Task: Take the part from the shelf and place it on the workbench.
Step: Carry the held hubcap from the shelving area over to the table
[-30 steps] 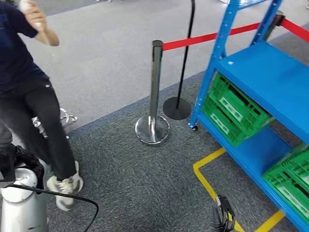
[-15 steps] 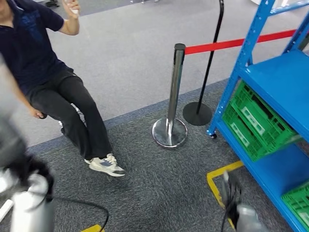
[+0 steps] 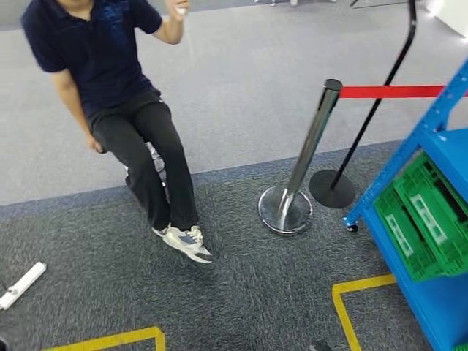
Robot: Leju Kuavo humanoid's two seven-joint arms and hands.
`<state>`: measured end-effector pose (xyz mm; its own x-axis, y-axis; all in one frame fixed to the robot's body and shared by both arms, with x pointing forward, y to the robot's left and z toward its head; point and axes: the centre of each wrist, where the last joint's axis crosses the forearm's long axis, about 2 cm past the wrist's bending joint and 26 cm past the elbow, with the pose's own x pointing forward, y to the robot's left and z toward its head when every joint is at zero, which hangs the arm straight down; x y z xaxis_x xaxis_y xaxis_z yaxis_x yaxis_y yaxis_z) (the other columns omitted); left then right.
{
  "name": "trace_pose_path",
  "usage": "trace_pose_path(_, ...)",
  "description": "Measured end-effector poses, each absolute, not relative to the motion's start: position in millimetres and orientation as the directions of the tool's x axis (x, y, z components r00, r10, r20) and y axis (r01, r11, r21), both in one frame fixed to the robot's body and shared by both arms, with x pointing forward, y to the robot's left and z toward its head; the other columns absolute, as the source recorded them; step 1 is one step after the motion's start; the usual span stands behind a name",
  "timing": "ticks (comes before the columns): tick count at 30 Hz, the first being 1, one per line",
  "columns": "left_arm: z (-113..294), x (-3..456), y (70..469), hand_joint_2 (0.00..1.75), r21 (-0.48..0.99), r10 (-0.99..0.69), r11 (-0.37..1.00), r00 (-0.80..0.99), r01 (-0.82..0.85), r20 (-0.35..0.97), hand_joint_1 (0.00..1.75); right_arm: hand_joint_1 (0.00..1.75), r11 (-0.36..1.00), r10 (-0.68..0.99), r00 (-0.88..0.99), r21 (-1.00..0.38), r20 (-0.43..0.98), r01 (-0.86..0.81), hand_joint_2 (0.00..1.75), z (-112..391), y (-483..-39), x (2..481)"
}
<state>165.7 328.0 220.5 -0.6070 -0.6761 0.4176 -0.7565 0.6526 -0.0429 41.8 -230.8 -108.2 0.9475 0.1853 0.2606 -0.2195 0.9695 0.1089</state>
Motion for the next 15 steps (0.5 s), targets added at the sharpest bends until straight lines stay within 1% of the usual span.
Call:
trace_pose_path(9, 225.6, 169.8, 328.8, 1.75, -0.048, -0.689, 0.647, -0.611, -0.761, 0.391, 1.75, 0.00, 0.975, 0.158, 0.964, 0.122, 0.213, -0.187, 0.00, -107.8, -226.7, 41.4)
trace_pose_path(15, 227.4, 171.6, 330.0, 1.75, -0.054, -0.686, 0.651, -0.617, -0.757, 0.384, 1.75, 0.00, 0.975, 0.154, 0.966, 0.127, 0.208, -0.182, 0.00, -107.4, -224.2, 42.2)
